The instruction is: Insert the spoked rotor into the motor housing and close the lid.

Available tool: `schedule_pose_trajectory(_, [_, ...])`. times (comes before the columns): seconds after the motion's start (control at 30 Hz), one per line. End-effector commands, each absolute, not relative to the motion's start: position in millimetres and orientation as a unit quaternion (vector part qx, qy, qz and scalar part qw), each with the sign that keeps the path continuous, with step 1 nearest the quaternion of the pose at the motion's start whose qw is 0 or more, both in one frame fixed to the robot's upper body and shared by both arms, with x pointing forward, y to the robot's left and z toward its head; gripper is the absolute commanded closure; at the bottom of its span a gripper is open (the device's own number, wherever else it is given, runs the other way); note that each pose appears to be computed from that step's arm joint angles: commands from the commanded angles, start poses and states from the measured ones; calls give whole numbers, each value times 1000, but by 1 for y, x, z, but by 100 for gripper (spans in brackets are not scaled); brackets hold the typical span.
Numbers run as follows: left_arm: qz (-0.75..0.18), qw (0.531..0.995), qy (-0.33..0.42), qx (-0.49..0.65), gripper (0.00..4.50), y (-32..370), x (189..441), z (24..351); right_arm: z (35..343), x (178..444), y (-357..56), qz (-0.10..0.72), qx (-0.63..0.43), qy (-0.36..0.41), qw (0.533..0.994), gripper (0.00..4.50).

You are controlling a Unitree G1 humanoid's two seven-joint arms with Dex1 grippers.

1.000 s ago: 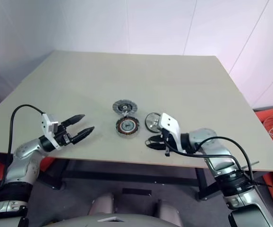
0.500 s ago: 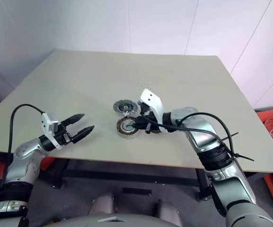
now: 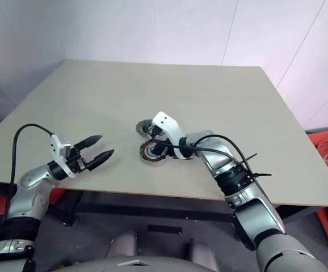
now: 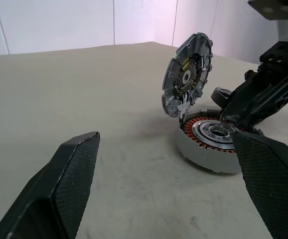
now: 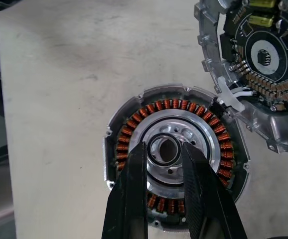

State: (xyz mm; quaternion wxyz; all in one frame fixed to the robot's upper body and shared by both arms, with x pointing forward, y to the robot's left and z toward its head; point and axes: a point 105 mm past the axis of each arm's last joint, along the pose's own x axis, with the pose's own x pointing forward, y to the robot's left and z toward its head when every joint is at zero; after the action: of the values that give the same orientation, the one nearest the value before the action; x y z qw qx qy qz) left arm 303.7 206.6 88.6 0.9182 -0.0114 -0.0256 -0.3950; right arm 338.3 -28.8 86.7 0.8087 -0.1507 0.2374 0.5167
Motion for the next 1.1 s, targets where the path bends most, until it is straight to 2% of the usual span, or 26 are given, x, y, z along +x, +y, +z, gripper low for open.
schedule_pose_trajectory(0.03, [-399, 916, -47, 5, 0, 205, 305, 103, 103, 345, -25, 515, -161, 211, 815, 385])
schedule_pose_trajectory(0.7, [-403, 914, -48, 1, 0, 199, 305, 106, 92, 355, -29, 496, -157, 230, 823, 385])
schedule_pose_trajectory(1.1, [-403, 914, -47, 2, 0, 199, 306, 107, 88, 350, -28, 502, -146, 235, 819, 385])
